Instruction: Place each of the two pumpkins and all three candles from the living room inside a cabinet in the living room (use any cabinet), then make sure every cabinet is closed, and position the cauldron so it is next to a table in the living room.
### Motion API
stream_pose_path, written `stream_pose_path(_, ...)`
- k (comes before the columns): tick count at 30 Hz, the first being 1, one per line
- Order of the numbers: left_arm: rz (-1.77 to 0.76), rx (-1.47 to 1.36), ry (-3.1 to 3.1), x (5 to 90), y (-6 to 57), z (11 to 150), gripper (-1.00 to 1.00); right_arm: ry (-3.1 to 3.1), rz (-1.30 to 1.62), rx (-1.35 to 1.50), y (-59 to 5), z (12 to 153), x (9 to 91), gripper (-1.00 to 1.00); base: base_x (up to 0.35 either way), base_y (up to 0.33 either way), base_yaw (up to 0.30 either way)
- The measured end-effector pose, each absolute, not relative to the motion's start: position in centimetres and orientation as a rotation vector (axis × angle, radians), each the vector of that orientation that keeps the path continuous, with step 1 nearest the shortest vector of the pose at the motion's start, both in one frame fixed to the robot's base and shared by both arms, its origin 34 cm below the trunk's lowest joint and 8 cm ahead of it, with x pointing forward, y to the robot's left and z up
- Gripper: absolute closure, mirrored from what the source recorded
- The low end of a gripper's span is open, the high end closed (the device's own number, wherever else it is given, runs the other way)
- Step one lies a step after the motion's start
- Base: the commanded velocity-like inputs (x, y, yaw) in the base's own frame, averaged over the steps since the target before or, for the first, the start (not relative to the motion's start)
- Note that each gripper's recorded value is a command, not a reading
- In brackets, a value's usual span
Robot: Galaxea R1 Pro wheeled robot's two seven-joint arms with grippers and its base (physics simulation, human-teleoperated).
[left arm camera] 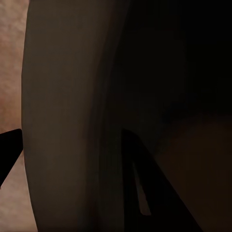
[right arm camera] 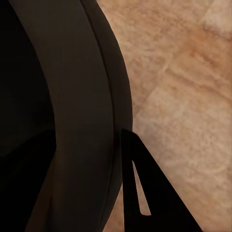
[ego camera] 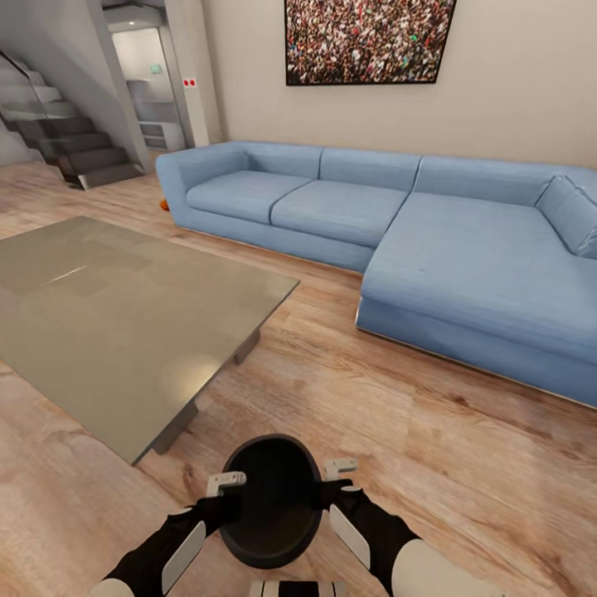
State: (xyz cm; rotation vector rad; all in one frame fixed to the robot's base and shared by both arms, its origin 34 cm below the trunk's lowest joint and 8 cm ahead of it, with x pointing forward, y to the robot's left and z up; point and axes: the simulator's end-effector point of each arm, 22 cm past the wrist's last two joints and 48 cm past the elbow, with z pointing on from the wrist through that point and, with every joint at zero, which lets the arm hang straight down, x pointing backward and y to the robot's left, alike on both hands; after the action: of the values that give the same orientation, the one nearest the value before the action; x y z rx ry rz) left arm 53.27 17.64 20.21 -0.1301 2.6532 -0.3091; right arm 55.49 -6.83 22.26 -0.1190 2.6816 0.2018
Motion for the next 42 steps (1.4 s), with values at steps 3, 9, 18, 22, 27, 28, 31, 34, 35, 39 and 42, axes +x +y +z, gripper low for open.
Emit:
stream_pose_path(3,-0.309,-0.13,2.655,53.3,17.6,19.9,1.0,2.683,0.201,-0.12,-6.8,21.9,55.5,1.0,0.0,0.0,0.0)
stream_pose_path(9,-0.327,-0.137,2.654,53.3,17.9,19.7,1.0,2.687,0.179,-0.139,-6.5,22.1,55.7,1.0,0.0,0.0,0.0)
stream_pose_path(18,-0.327,-0.137,2.654,53.3,18.0,19.7,1.0,2.687,0.179,-0.139,-6.5,22.1,55.7,1.0,0.0,0.0,0.0)
stream_pose_path(22,-0.327,-0.137,2.654,53.3,18.0,19.7,-1.0,2.687,0.179,-0.139,-6.5,22.1,55.7,-1.0,0.0,0.0,0.0)
stream_pose_path(27,-0.31,-0.141,2.653,53.5,18.5,19.6,-1.0,2.672,0.314,-0.096,-4.2,22.4,55.7,-1.0,0.0,0.0,0.0)
stream_pose_path(28,-0.315,-0.141,2.648,53.7,18.3,19.7,-1.0,2.672,0.314,-0.096,-4.2,22.4,55.7,-1.0,0.0,0.0,0.0)
stream_pose_path(31,-0.333,-0.152,2.667,52.9,17.3,19.3,-1.0,2.672,0.314,-0.096,-4.2,22.3,55.7,-1.0,0.0,0.0,0.0)
stream_pose_path(34,-0.336,-0.154,2.667,52.9,17.3,19.2,-1.0,2.673,0.314,-0.096,-4.2,22.3,55.7,-1.0,0.0,0.0,0.0)
stream_pose_path(35,-0.336,-0.154,2.667,52.9,17.3,19.2,-1.0,2.673,0.314,-0.096,-4.2,22.3,55.7,-1.0,0.0,0.0,0.0)
stream_pose_path(39,-0.336,-0.154,2.667,52.9,17.3,19.3,-1.0,2.673,0.314,-0.096,-4.2,22.3,55.7,-1.0,0.0,0.0,0.0)
stream_pose_path(42,-0.336,-0.154,2.667,52.9,17.3,19.3,-1.0,2.673,0.314,-0.096,-4.2,22.3,55.7,-1.0,0.0,0.0,0.0)
